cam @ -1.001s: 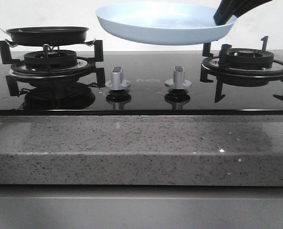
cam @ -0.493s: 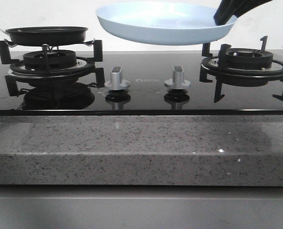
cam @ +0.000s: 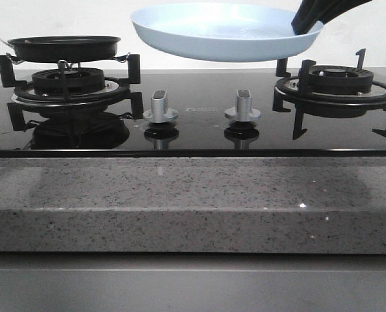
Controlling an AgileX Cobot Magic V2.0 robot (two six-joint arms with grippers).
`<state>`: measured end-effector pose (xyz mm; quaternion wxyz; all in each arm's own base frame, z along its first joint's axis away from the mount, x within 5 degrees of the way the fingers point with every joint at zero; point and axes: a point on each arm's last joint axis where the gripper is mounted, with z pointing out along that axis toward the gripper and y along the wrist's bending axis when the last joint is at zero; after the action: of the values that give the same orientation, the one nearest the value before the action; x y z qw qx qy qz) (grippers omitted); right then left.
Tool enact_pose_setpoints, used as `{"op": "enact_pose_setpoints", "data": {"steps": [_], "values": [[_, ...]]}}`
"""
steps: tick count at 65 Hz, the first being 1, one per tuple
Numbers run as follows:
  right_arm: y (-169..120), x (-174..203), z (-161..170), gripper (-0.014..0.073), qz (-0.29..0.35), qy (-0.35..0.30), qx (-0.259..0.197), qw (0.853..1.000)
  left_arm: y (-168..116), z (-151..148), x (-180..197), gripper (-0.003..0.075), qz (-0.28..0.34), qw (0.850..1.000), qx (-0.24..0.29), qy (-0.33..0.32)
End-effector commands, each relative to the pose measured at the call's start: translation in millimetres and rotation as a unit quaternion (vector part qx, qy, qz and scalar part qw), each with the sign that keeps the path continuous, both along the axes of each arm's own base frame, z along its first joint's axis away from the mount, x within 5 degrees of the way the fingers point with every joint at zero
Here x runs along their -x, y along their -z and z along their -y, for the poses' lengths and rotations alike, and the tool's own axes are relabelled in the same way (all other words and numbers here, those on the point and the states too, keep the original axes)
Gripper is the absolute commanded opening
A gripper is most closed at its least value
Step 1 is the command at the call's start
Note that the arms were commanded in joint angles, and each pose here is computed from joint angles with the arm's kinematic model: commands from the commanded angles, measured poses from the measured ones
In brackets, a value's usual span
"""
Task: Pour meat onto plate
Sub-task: 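Grasp the pale green handle of the black frying pan with the left gripper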
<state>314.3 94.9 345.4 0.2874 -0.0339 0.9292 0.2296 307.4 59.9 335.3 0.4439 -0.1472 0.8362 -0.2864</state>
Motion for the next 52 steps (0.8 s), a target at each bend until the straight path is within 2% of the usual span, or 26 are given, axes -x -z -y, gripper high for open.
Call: {"op": "enact_pose_setpoints", "data": {"steps": [1, 17, 24, 41, 52], "values": [[-27, 6, 1, -0.0071, 0.051, 0.007, -0.025, 0.998, -17, -3, -12, 0.0536, 0.042, 0.998, 0.039, -0.009], [-27, 6, 1, -0.0071, 0.051, 0.007, -0.025, 0.998, -3, -11, -44, 0.0536, 0.029, 0.995, 0.094, -0.002], [-27, 6, 1, -0.0071, 0.051, 0.007, -0.025, 0.998, 2, -9, -58, 0.0536, 0.025, 0.995, 0.099, 0.006], [-27, 6, 1, -0.0071, 0.051, 0.007, -0.025, 0.998, 12, 5, -84, 0.0533, 0.024, 0.989, 0.145, 0.02], [-27, 6, 1, -0.0071, 0.051, 0.007, -0.025, 0.998, 13, 14, -88, 0.0533, 0.024, 0.988, 0.148, 0.026]]}}
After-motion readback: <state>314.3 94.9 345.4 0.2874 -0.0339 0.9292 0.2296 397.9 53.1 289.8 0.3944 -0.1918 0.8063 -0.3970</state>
